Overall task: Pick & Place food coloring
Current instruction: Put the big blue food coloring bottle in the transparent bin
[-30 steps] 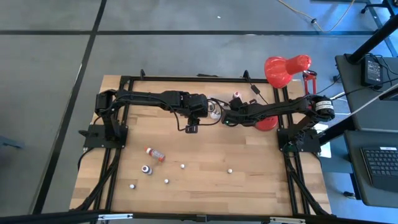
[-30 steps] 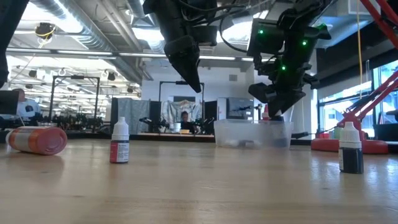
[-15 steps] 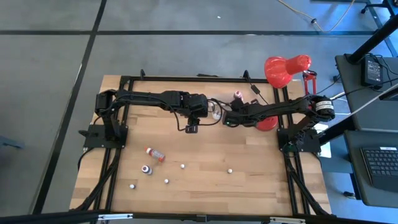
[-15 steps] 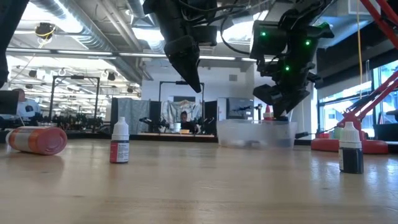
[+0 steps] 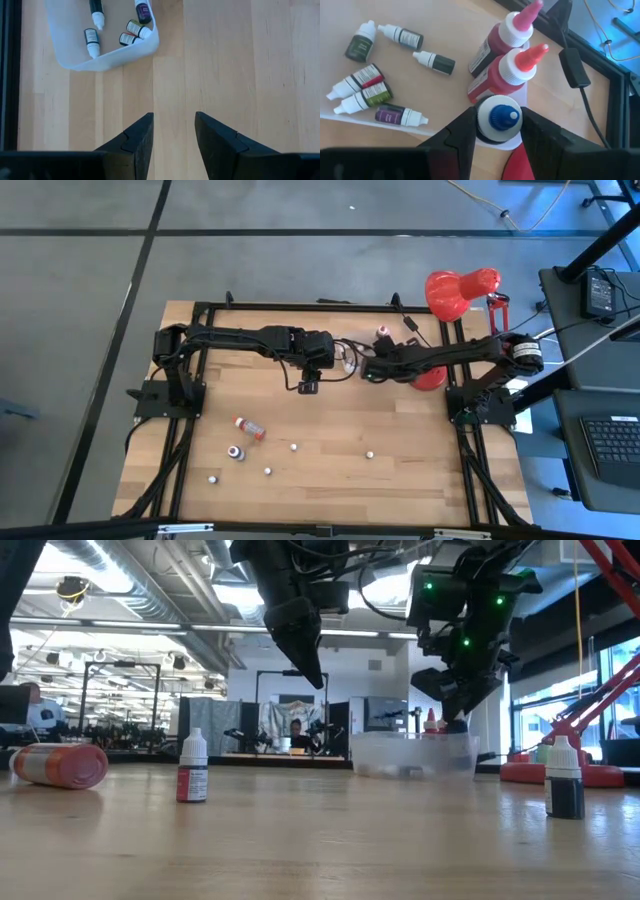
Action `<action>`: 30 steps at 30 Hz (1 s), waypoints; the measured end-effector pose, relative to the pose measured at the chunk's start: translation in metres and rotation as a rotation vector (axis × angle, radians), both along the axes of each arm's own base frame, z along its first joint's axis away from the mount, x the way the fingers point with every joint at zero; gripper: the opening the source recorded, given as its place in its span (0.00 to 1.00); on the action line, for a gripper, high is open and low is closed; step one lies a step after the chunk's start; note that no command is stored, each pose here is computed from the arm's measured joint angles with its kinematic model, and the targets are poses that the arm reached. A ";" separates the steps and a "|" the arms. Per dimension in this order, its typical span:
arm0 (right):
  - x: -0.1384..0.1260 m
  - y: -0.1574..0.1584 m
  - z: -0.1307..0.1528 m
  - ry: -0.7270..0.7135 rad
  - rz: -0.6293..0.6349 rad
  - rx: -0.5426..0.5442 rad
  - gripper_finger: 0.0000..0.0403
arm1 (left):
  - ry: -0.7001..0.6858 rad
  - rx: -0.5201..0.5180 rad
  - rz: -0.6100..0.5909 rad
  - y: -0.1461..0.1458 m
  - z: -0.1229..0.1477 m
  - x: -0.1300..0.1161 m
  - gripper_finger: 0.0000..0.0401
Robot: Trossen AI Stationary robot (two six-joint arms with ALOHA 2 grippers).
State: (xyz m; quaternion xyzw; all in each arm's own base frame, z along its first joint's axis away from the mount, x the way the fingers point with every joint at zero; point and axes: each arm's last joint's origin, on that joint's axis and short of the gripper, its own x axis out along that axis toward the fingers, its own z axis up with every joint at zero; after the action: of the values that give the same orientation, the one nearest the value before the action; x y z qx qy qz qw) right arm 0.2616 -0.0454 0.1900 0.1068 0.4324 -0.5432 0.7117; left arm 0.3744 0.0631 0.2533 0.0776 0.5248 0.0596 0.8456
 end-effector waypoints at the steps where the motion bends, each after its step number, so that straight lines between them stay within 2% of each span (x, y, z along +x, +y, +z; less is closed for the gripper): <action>1: 0.000 0.000 0.001 -0.004 0.000 -0.002 0.37 | 0.000 0.000 0.000 0.000 0.000 0.000 0.35; 30: -0.002 -0.001 0.002 0.000 -0.003 0.017 0.37 | -0.005 -0.026 -0.004 -0.001 0.000 0.000 0.35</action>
State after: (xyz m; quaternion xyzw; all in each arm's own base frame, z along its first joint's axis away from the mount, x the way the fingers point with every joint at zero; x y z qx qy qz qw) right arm 0.2596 -0.0460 0.1917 0.1134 0.4367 -0.5407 0.7100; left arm 0.3745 0.0625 0.2532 0.0674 0.5231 0.0511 0.8481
